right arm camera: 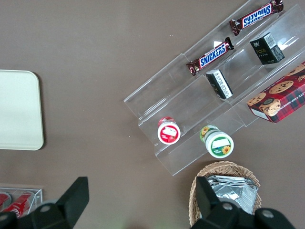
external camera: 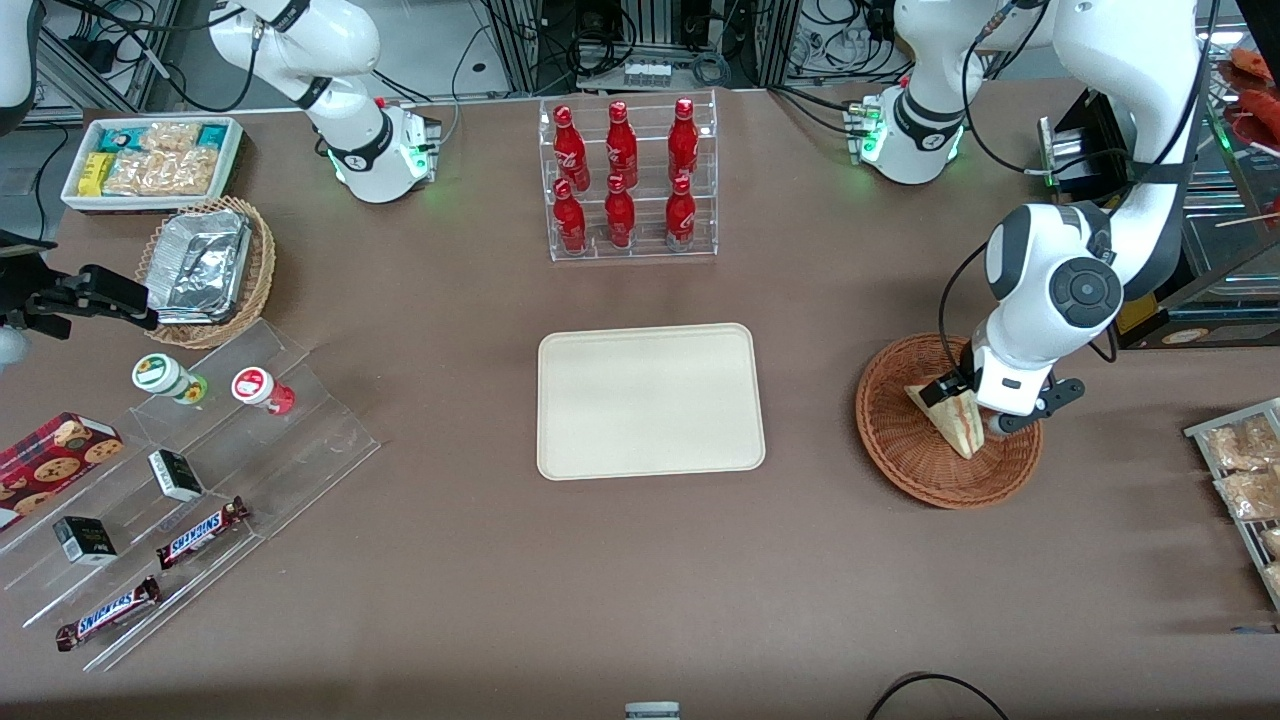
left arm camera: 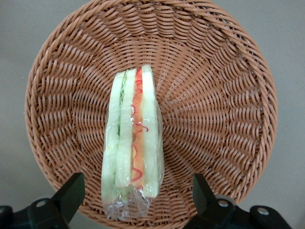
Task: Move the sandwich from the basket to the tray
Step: 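Lower the left gripper and close it on the sandwich's upright edge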
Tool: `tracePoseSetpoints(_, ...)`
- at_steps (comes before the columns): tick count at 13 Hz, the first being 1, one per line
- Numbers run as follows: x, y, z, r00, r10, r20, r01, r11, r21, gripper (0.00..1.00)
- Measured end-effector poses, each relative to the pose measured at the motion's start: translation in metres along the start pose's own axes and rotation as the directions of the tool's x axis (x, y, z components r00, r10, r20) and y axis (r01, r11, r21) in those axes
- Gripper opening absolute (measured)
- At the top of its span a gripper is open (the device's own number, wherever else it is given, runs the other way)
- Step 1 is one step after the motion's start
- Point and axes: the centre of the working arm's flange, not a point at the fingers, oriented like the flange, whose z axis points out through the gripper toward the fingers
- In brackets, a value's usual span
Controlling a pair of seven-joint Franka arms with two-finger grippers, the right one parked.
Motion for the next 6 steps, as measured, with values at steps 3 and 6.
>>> tracePoseSetpoints(3,-0.002,-0.002,0.018,1.0,-0.002,-0.002,0.002,1.0,-0.003,1.0)
tracePoseSetpoints(6,-0.002,-0.003,0.029,1.0,-0.003,0.005,0.003,1.0,0.001,1.0)
